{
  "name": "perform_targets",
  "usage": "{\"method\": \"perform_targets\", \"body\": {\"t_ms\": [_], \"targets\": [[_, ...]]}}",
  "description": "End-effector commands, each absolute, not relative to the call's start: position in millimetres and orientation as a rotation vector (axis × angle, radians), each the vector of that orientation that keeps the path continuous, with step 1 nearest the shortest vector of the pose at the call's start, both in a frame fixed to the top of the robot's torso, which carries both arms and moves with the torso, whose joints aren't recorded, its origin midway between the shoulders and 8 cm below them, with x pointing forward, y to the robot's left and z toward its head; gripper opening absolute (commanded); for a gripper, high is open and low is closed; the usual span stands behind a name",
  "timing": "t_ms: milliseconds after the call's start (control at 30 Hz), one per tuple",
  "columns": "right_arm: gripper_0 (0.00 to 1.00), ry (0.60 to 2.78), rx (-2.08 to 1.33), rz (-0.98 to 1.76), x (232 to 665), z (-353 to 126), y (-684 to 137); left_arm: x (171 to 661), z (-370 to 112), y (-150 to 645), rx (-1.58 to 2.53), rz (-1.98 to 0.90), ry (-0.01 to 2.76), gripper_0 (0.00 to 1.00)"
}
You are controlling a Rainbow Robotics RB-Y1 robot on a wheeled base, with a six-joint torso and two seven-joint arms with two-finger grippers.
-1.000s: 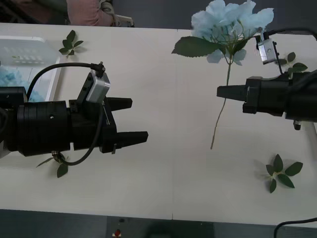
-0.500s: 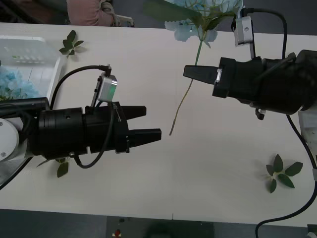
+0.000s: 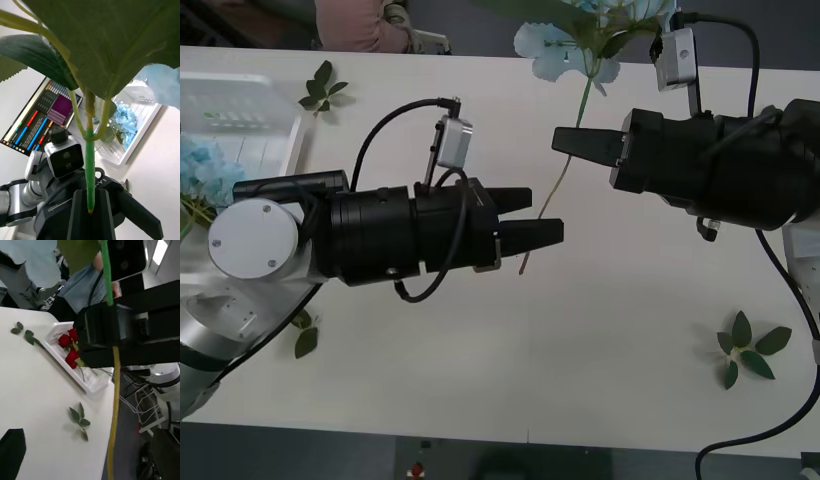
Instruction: Put the red flowers into the right box and the blue flowers into the left box
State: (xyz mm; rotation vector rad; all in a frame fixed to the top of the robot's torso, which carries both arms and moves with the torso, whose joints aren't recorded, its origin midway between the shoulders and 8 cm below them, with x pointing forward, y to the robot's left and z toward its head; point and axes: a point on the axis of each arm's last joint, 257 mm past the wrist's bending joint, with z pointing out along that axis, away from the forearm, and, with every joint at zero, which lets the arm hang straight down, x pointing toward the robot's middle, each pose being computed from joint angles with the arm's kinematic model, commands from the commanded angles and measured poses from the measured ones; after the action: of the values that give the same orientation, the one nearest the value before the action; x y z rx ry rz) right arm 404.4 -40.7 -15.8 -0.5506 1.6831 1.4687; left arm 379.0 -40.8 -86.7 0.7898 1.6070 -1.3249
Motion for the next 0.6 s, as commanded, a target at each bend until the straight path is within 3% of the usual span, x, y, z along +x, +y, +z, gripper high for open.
{"method": "perform_targets", "body": {"t_ms": [33,67,100,600], "targets": [[0.00,1.650,-0.559,1.484,400.9,2.3,-40.0,371.1,-74.5,-49.6,0.835,-1.337,1.567,0.18],[0.00,1.650,-0.559,1.484,400.9,2.3,-40.0,371.3,-74.6,-49.4,0.832,-1.341,1.569,0.02],[0.00,1.650,-0.559,1.484,400.9,2.3,-40.0,370.4,-73.8,-50.4,0.831,-1.345,1.566,0.00],[0.00,1.650,-0.559,1.484,400.9,2.3,-40.0,370.8,-72.8,-55.0,0.835,-1.339,1.556,0.00]]}}
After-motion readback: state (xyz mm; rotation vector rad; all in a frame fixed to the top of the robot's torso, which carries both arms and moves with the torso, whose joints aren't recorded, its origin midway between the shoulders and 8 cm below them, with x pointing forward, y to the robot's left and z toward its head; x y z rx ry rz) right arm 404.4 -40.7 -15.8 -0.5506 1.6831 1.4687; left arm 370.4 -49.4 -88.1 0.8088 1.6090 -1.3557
